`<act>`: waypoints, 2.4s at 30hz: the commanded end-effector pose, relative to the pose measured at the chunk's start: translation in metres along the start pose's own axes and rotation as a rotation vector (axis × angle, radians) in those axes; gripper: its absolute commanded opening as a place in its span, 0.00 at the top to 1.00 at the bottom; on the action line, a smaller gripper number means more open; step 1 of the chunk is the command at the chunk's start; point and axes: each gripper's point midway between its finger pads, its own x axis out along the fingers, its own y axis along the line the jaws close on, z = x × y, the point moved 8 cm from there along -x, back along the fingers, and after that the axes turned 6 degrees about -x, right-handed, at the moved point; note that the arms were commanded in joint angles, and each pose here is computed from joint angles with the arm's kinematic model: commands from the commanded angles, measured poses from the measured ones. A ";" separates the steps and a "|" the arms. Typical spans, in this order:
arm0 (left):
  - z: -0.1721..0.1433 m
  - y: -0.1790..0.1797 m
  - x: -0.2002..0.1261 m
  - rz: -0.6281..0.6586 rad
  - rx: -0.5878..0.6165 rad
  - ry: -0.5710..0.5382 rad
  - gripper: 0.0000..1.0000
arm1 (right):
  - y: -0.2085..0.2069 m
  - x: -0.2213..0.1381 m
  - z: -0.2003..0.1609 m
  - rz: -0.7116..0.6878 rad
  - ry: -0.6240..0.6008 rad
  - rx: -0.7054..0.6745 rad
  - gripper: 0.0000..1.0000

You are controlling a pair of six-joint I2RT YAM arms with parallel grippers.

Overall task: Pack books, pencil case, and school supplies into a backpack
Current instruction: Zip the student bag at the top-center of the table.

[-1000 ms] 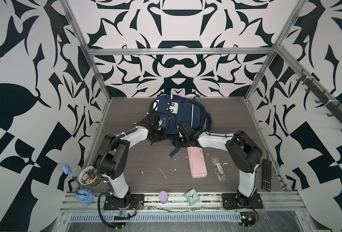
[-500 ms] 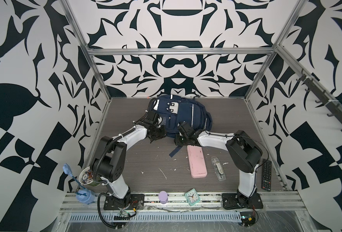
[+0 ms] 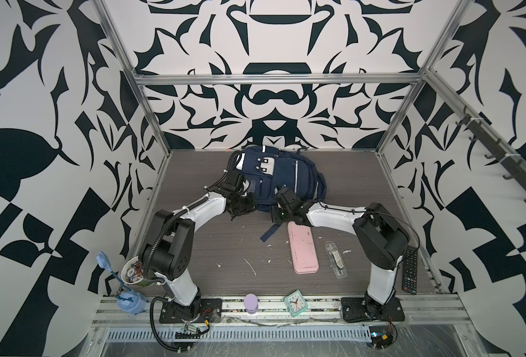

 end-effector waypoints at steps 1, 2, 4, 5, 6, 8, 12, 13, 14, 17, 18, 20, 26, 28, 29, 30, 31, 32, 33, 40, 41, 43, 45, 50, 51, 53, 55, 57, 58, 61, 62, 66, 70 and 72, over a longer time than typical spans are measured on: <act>0.007 -0.012 -0.012 -0.040 0.031 -0.023 0.91 | 0.005 -0.013 0.010 -0.001 -0.059 -0.020 0.85; 0.008 -0.011 -0.012 -0.039 0.028 -0.025 0.91 | 0.005 -0.014 0.009 -0.004 -0.055 -0.024 0.88; 0.009 -0.011 -0.013 -0.041 0.027 -0.027 0.91 | 0.004 -0.014 0.008 -0.009 -0.050 -0.029 0.93; 0.010 -0.010 -0.013 -0.040 0.025 -0.028 0.91 | 0.004 -0.015 0.007 -0.012 -0.046 -0.033 0.94; 0.011 -0.010 -0.014 -0.040 0.025 -0.031 0.91 | 0.004 -0.016 0.008 -0.013 -0.045 -0.035 0.95; 0.014 -0.007 -0.015 -0.035 0.020 -0.037 0.91 | 0.005 -0.020 0.007 -0.011 -0.038 -0.039 0.95; 0.023 0.003 -0.019 -0.016 0.001 -0.056 0.90 | 0.007 -0.026 0.004 -0.001 0.002 -0.053 0.96; 0.026 0.006 -0.019 -0.012 -0.007 -0.061 0.90 | 0.007 -0.027 0.003 0.000 0.013 -0.060 0.97; 0.028 0.010 -0.020 -0.006 -0.016 -0.064 0.90 | 0.007 -0.029 0.002 0.001 0.025 -0.068 0.98; 0.036 0.023 -0.023 0.010 -0.052 -0.081 0.90 | 0.006 -0.035 0.000 -0.007 0.058 -0.092 0.99; 0.038 0.028 -0.025 0.015 -0.064 -0.088 0.90 | 0.007 -0.038 0.001 -0.006 0.068 -0.103 0.99; 0.042 0.036 -0.029 0.029 -0.091 -0.106 0.90 | 0.007 -0.043 0.001 -0.009 0.082 -0.121 1.00; 0.046 0.054 -0.035 0.048 -0.164 -0.148 0.89 | -0.001 -0.064 0.002 -0.055 0.102 -0.185 1.00; 0.047 0.060 -0.035 0.052 -0.184 -0.159 0.88 | -0.008 -0.071 0.001 -0.079 0.103 -0.196 1.00; 0.048 0.063 -0.035 0.055 -0.194 -0.162 0.88 | -0.013 -0.073 0.001 -0.094 0.104 -0.200 1.00; 0.049 0.066 -0.036 0.055 -0.205 -0.166 0.88 | -0.019 -0.077 0.001 -0.116 0.108 -0.199 1.00; 0.049 0.068 -0.035 0.057 -0.214 -0.168 0.87 | -0.028 -0.080 0.002 -0.141 0.113 -0.193 1.00; 0.051 0.071 -0.036 0.057 -0.224 -0.172 0.87 | -0.037 -0.083 0.002 -0.156 0.117 -0.179 1.00; 0.052 0.073 -0.037 0.056 -0.231 -0.178 0.87 | -0.047 -0.086 0.002 -0.166 0.121 -0.162 1.00; 0.059 0.075 -0.035 0.035 -0.263 -0.191 0.86 | -0.099 -0.101 0.001 -0.236 0.108 -0.057 1.00; 0.061 0.075 -0.034 0.034 -0.263 -0.196 0.85 | -0.099 -0.101 0.000 -0.237 0.112 -0.057 1.00; 0.064 0.074 -0.033 0.032 -0.270 -0.202 0.84 | -0.099 -0.099 -0.003 -0.225 0.127 -0.049 1.00; 0.068 0.072 -0.030 0.024 -0.275 -0.200 0.83 | -0.094 -0.095 -0.005 -0.181 0.123 -0.037 1.00; 0.082 0.062 -0.022 0.011 -0.258 -0.194 0.78 | -0.077 -0.089 -0.006 -0.141 0.122 -0.070 1.00; 0.085 0.059 -0.019 0.008 -0.253 -0.191 0.76 | -0.074 -0.088 -0.006 -0.135 0.125 -0.078 1.00; 0.093 0.055 -0.013 0.007 -0.250 -0.186 0.74 | -0.065 -0.085 -0.005 -0.118 0.126 -0.092 1.00; 0.102 0.053 -0.007 0.006 -0.249 -0.186 0.72 | -0.052 -0.082 -0.004 -0.099 0.129 -0.114 1.00; 0.111 0.051 -0.004 0.006 -0.250 -0.191 0.69 | -0.039 -0.080 -0.001 -0.080 0.125 -0.141 1.00; 0.116 0.049 -0.002 0.004 -0.248 -0.193 0.67 | -0.032 -0.078 0.001 -0.071 0.123 -0.155 1.00; 0.126 0.042 -0.003 -0.023 -0.238 -0.194 0.55 | -0.012 -0.070 0.007 -0.045 0.122 -0.185 1.00; 0.127 0.039 -0.004 -0.028 -0.234 -0.193 0.52 | -0.008 -0.068 0.010 -0.039 0.124 -0.191 1.00; 0.117 0.033 -0.014 -0.031 -0.214 -0.190 0.43 | 0.007 -0.053 0.018 -0.009 0.129 -0.201 1.00; 0.089 0.032 -0.025 -0.026 -0.197 -0.170 0.41 | 0.020 -0.043 0.025 0.017 0.132 -0.211 1.00; 0.073 0.033 -0.028 -0.022 -0.187 -0.147 0.41 | 0.027 -0.039 0.029 0.031 0.133 -0.219 1.00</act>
